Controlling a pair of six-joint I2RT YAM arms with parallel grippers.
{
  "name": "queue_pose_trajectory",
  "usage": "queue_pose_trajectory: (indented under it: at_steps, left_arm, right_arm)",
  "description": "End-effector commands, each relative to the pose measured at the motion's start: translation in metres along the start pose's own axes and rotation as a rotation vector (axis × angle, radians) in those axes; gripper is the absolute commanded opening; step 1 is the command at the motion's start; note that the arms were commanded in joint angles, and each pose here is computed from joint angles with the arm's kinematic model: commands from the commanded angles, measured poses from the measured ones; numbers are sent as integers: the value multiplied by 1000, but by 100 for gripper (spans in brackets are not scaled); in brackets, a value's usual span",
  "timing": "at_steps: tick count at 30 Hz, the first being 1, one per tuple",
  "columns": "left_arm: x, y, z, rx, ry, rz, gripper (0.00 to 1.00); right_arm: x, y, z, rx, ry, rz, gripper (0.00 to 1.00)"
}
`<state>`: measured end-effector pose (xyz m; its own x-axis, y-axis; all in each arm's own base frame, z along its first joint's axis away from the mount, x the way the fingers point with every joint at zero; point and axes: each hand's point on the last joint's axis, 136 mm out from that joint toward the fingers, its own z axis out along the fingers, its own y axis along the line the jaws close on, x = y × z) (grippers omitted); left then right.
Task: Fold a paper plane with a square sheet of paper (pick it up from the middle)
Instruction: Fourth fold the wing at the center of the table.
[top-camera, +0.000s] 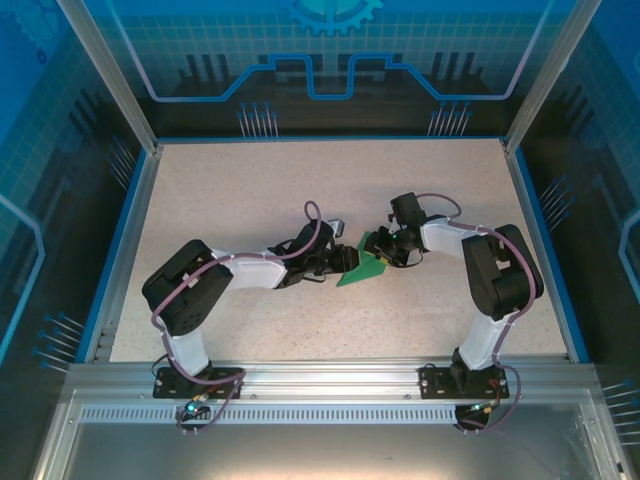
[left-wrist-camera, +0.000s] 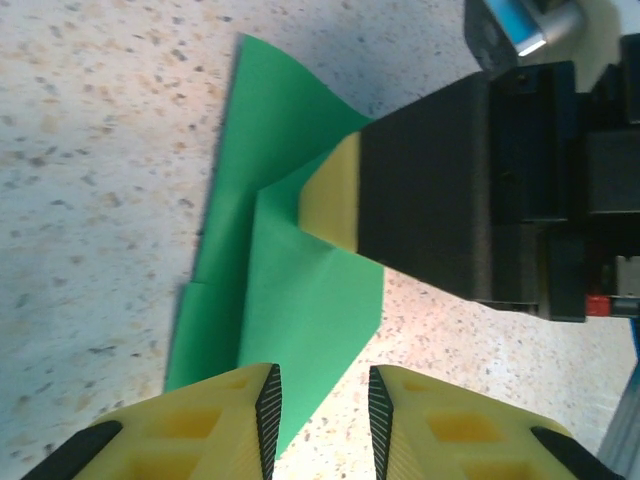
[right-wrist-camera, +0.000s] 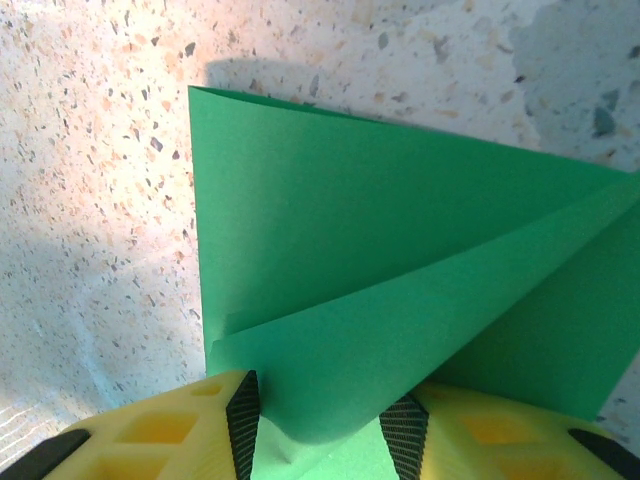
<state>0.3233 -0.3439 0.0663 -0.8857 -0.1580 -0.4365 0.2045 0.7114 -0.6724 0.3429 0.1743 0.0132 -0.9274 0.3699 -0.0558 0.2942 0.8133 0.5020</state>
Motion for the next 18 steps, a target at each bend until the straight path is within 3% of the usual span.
queue_pose_trajectory:
  at_steps: [1,8,18]
  left_arm:
    - [10,-14,9,70,56,21,34]
    - [22,0,21,1,125,3,33]
    - [24,27,25,-127,117,-12,29]
  right_arm:
    - [28,-72,21,274,67,73,43]
    - [29,-75,22,291,76,82,44]
    - [30,-78,23,302,81,85,44]
